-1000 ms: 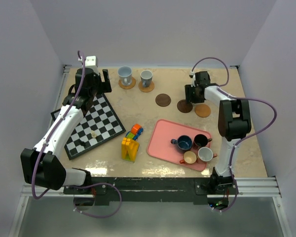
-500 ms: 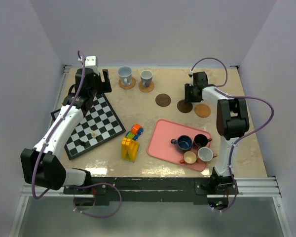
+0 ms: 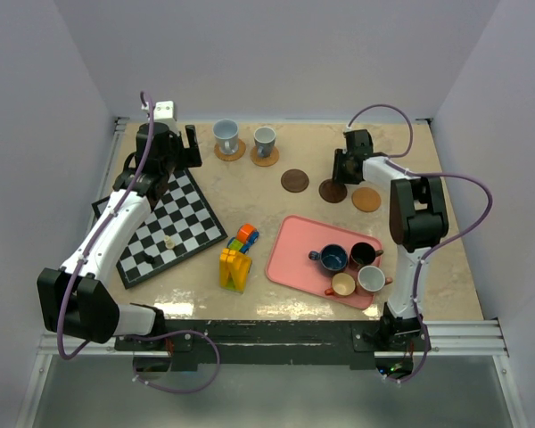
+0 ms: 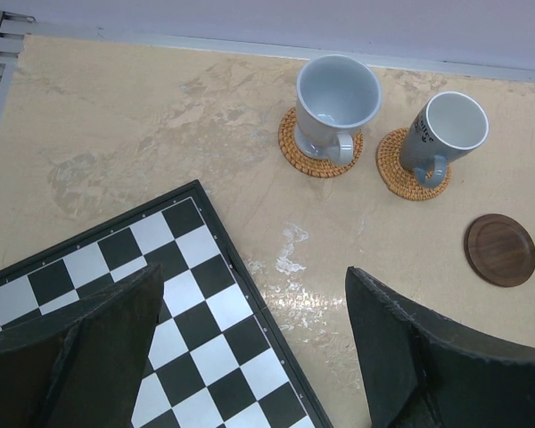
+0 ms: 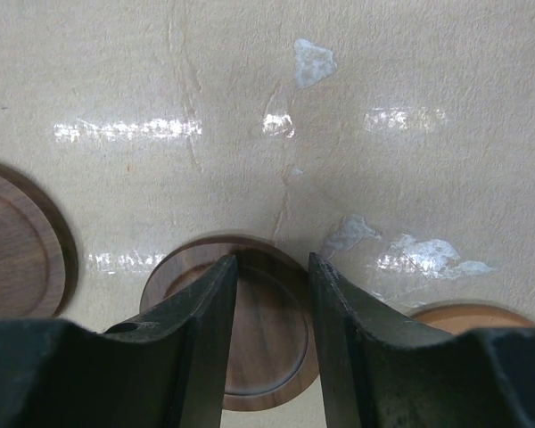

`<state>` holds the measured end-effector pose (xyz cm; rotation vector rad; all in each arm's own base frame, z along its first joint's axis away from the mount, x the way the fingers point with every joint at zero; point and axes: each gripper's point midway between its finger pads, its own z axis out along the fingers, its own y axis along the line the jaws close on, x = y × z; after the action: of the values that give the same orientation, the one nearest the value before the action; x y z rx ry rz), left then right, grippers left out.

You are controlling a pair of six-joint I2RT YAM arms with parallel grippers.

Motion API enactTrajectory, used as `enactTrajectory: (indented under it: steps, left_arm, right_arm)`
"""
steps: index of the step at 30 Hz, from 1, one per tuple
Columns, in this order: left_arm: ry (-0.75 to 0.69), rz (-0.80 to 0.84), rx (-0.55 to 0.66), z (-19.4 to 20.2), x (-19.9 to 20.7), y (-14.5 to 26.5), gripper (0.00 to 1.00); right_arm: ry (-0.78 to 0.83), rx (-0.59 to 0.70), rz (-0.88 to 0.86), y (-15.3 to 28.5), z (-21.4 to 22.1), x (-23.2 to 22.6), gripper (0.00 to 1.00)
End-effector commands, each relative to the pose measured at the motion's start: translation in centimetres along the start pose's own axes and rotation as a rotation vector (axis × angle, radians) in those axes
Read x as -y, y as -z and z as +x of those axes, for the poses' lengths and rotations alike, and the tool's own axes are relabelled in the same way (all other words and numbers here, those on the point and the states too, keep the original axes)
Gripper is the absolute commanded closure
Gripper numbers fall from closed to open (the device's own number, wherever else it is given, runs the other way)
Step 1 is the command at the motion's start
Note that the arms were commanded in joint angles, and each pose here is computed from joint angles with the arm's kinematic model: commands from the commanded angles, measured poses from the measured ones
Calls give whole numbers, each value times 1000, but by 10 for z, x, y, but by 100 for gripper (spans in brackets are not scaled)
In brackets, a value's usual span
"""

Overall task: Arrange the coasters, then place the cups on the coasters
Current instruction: Move the coaster to the center of the board.

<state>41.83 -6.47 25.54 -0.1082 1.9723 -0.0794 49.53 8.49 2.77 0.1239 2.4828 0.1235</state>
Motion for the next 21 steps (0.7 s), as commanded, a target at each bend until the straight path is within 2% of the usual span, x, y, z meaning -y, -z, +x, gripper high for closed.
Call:
enactTrajectory:
  steps: [1, 21]
  left_arm:
    - [6, 14, 62, -24, 5, 5, 13]
    - [3, 8, 57, -23, 4, 3, 13]
  right_arm:
    - [-30, -8, 41, -16, 5, 3, 59]
    - [-54, -8, 72, -21, 3, 5, 61]
